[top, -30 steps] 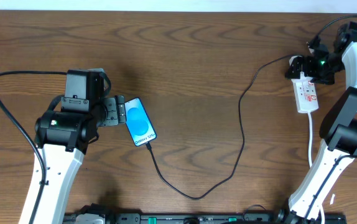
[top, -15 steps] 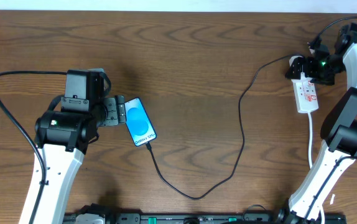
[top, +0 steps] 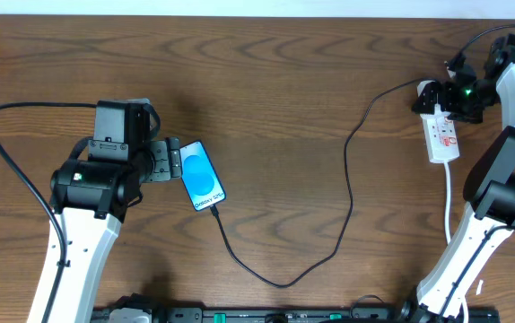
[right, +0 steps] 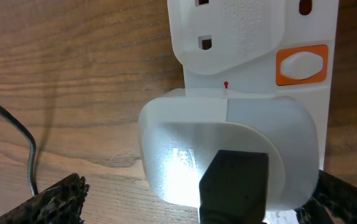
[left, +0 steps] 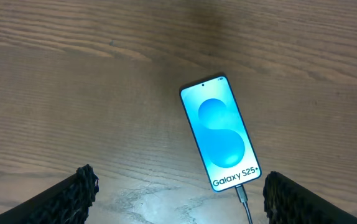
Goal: Plug charger to phone and switch on socket
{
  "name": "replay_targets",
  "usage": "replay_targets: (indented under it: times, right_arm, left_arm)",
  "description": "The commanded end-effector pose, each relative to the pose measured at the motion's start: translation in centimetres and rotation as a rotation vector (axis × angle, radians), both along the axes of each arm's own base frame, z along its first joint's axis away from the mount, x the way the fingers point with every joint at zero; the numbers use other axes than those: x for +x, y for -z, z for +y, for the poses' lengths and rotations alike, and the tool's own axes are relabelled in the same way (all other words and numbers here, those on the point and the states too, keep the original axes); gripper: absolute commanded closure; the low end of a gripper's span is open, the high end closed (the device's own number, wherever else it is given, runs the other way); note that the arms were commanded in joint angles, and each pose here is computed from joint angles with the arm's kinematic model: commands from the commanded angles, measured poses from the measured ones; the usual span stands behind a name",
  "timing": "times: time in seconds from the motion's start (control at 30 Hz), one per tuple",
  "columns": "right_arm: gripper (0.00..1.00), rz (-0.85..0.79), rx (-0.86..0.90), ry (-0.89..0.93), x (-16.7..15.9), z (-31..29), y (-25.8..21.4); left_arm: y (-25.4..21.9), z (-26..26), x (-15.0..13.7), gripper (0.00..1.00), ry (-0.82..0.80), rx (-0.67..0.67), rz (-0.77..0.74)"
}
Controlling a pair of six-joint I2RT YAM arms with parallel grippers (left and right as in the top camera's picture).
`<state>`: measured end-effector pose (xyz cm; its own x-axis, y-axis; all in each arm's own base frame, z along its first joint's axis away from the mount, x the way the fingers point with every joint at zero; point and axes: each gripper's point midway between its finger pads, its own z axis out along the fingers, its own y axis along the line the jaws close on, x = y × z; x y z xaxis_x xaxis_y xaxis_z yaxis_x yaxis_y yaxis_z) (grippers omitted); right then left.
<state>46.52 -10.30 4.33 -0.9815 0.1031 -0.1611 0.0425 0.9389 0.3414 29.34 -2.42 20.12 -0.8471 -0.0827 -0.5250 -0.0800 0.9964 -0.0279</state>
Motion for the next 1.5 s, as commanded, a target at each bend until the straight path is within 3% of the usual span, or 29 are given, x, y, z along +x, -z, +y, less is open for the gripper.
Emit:
replay_targets:
  times: [0.0, 0.8, 1.1, 1.3, 1.47]
  right_arm:
    - [0.01, -0.004, 0.314, -0.056, 0.0, 7.7, -0.7]
    - [0.01, -0.024, 0.361, -0.076, 0.4, 9.1, -1.3]
    - [0.01, 0.124, 0.108, 0.043, -1.3, 4.3, 0.1]
    - [0.01, 0.090, -0.008, 0.095, -0.3, 1.2, -3.8]
    - [0.01, 0.033, -0.177, 0.161, 0.2, -1.7, -9.8]
  left_arm:
    - [-0.6, 0.2, 0.2, 0.13, 0.001, 0.020, -0.014]
    - [-0.6, 0.2, 0.2, 0.13, 0.000, 0.020, -0.014]
    - [-0.6, 0.2, 0.2, 0.12, 0.000, 0.020, -0.014]
    - [-0.6, 0.2, 0.2, 0.12, 0.001, 0.020, -0.015]
    - [-0.6, 0.2, 0.2, 0.12, 0.000, 0.020, -0.014]
